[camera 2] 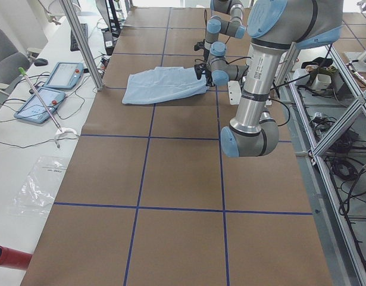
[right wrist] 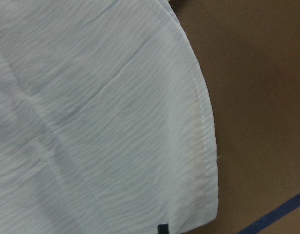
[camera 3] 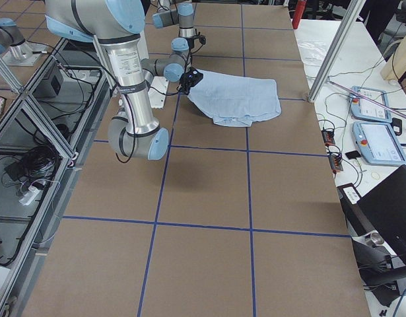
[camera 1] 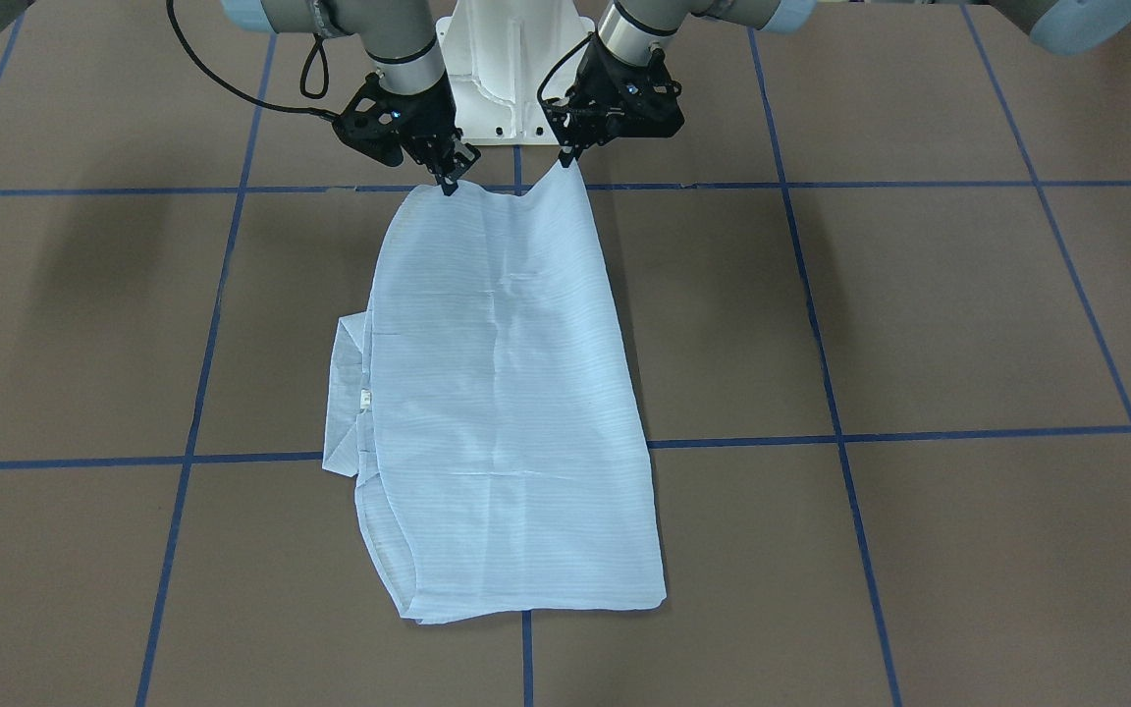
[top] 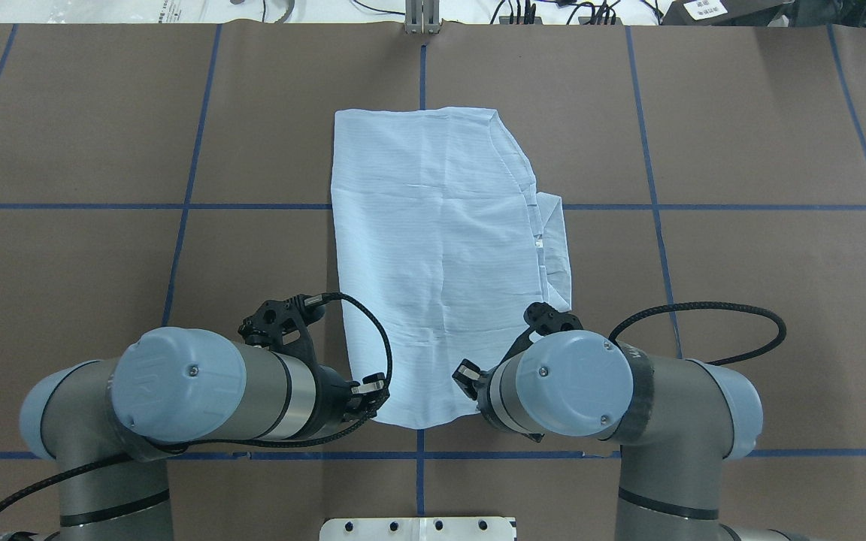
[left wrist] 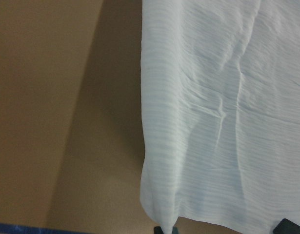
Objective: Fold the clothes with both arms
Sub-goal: 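Grasp the near edge of the folded shirt with both grippers, then lift the near edge with both grippers and fold it over toward the far edge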
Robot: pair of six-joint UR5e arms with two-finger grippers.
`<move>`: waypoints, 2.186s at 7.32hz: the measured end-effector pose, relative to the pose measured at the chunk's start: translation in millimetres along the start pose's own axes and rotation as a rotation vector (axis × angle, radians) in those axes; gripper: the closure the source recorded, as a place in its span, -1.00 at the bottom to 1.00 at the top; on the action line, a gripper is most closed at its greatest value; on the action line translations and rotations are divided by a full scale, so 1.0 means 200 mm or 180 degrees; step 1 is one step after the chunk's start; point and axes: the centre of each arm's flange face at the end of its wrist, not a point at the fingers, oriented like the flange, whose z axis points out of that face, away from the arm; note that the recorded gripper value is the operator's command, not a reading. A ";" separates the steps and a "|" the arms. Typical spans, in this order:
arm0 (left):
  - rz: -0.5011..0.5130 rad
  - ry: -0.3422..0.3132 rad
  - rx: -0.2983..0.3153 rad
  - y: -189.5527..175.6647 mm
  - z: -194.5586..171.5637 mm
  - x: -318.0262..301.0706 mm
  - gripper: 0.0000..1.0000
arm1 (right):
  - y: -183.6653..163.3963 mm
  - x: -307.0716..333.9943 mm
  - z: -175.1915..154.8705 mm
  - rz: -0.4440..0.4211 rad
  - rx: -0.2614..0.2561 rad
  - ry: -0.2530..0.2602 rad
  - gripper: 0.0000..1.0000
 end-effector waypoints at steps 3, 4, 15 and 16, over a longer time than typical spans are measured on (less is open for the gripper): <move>-0.0245 0.0055 -0.0372 0.29 -0.23 0.02 1.00 | 0.19 0.12 -0.34 -0.0148 -0.0648 -0.0101 1.00; -0.0274 0.0034 -0.0469 0.37 -0.37 0.02 1.00 | 0.24 0.15 -0.44 -0.0191 -0.0815 -0.0104 1.00; -0.0280 0.0106 0.0531 -0.79 0.17 0.06 1.00 | -0.65 -0.51 -0.02 -0.0541 0.0595 -0.0247 1.00; -0.0271 0.0164 0.0545 -0.85 0.26 0.05 1.00 | -0.73 -0.57 0.02 -0.0517 0.0632 -0.0298 1.00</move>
